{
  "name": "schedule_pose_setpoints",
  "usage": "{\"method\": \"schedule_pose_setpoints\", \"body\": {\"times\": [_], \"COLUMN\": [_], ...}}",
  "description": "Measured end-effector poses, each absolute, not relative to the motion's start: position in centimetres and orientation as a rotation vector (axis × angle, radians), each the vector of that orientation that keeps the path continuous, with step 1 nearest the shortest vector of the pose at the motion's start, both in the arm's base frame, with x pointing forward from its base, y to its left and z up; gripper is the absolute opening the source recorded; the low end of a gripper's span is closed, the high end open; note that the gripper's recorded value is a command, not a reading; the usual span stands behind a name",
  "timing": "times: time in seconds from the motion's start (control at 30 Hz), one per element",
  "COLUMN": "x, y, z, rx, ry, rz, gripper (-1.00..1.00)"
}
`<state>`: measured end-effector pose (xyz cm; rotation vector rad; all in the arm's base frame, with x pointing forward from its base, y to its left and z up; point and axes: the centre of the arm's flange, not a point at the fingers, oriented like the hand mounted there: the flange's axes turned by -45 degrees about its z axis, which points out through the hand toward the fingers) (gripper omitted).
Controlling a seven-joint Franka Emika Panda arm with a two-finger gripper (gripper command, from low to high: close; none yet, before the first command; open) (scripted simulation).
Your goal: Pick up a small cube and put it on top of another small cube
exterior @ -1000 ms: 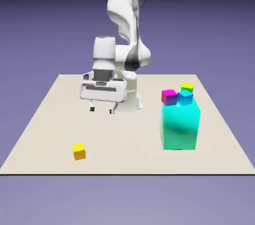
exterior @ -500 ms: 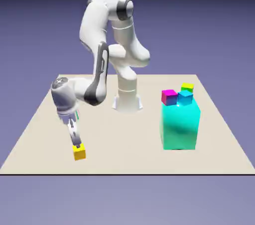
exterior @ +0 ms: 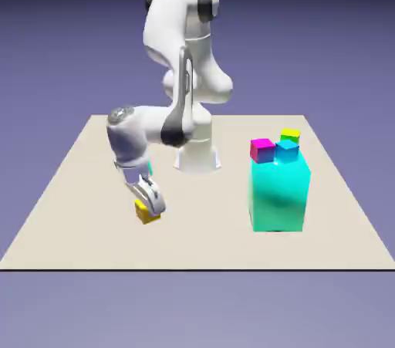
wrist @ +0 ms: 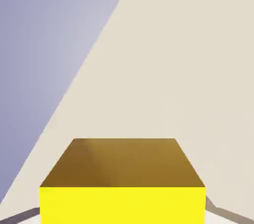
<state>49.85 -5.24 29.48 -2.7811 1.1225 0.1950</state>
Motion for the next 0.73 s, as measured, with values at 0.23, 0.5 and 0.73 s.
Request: {"method": "schedule_pose_setpoints", "body": {"times": [0.23,0.5,0.73], "x": [45.3,33.9,33.2], "y": [13.1,26.7,26.6], "z": [39.7,46.2,39.3], "rx": [-2.997,-3.134,-3.137], "ry": [0.441,-0.197,-0.198], "rz": [0.215,0.214,0.213], "gripper": [-1.00,-1.00,1.00]}}
